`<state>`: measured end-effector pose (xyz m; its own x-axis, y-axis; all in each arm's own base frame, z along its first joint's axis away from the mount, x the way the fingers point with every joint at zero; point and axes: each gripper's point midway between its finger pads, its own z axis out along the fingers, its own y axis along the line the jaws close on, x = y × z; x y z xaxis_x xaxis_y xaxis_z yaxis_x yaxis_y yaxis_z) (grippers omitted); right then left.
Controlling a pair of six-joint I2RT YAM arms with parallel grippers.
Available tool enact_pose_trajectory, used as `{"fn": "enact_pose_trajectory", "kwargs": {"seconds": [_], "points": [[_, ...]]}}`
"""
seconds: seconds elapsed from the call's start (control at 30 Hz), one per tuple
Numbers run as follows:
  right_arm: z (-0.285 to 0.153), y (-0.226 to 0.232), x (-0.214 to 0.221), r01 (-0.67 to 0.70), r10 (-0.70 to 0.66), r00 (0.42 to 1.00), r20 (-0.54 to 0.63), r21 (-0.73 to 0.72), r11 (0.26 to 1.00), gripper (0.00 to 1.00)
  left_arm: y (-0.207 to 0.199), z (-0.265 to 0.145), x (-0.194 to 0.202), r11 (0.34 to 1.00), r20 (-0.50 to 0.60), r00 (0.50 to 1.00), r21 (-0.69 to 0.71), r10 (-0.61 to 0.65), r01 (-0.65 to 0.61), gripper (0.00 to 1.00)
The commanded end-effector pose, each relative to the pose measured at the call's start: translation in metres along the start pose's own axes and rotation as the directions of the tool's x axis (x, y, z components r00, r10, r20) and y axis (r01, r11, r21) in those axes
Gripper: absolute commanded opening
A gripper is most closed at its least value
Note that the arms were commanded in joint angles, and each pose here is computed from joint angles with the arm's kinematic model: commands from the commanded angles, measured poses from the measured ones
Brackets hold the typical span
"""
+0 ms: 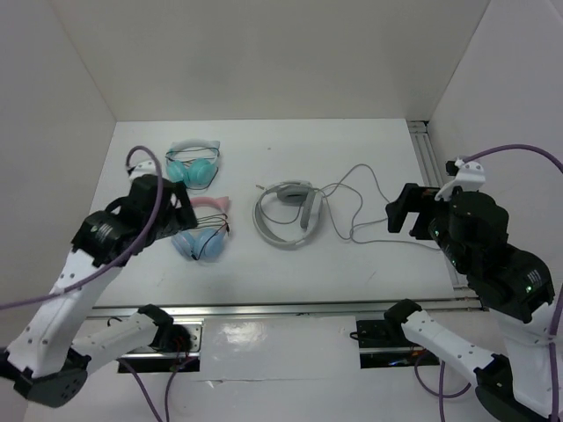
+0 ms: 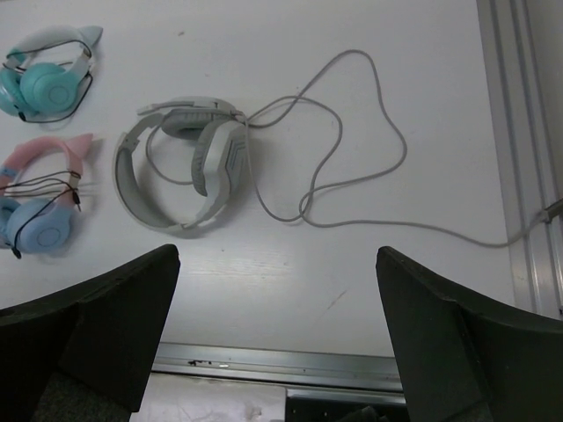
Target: Wrap the headphones
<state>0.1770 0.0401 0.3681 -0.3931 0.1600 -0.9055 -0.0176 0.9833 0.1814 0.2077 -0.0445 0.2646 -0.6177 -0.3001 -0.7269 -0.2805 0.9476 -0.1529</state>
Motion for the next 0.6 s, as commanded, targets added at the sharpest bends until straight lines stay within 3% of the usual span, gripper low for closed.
{"fn": "enact_pose_trajectory", "kwargs": {"seconds": [0.0,0.07,0.1,0.17,0.2,0.37,0.57], "points": [[0.018,0.01,-0.011,-0.007,0.008,0.999,0.048,-0.01,1.0,1.0,-0.069,0.025,0.004,0.99,-0.042,0.996,0.114,-0.084,0.088,1.0],[0.025,0.01,-0.002,0.002,-0.002,1.0,0.027,-0.002,1.0,1.0,-0.107,0.039,0.02,0.993,-0.068,0.997,0.105,-0.039,0.046,1.0],[0.029,0.012,-0.004,0.002,-0.002,1.0,0.027,-0.002,1.0,1.0,-0.13,0.033,0.015,0.986,-0.06,0.992,0.124,-0.107,0.114,1.0],[0.036,0.012,0.004,0.014,-0.014,1.0,-0.001,0.008,1.0,1.0,-0.167,0.042,0.035,0.989,-0.085,0.992,0.112,-0.09,0.099,1.0],[0.037,0.011,0.001,0.021,-0.021,1.0,0.012,0.015,1.0,1.0,-0.18,0.046,0.038,0.98,-0.091,0.982,0.092,-0.166,0.174,1.0],[0.037,0.016,0.004,0.022,-0.021,0.999,0.025,-0.025,0.999,1.0,-0.21,0.085,0.065,0.941,-0.111,0.934,-0.061,-0.339,0.334,1.0],[0.042,0.037,0.016,0.064,-0.066,0.998,-0.011,-0.144,0.988,1.0,-0.226,0.136,0.104,0.934,-0.117,0.934,-0.163,-0.338,0.317,1.0]]}}
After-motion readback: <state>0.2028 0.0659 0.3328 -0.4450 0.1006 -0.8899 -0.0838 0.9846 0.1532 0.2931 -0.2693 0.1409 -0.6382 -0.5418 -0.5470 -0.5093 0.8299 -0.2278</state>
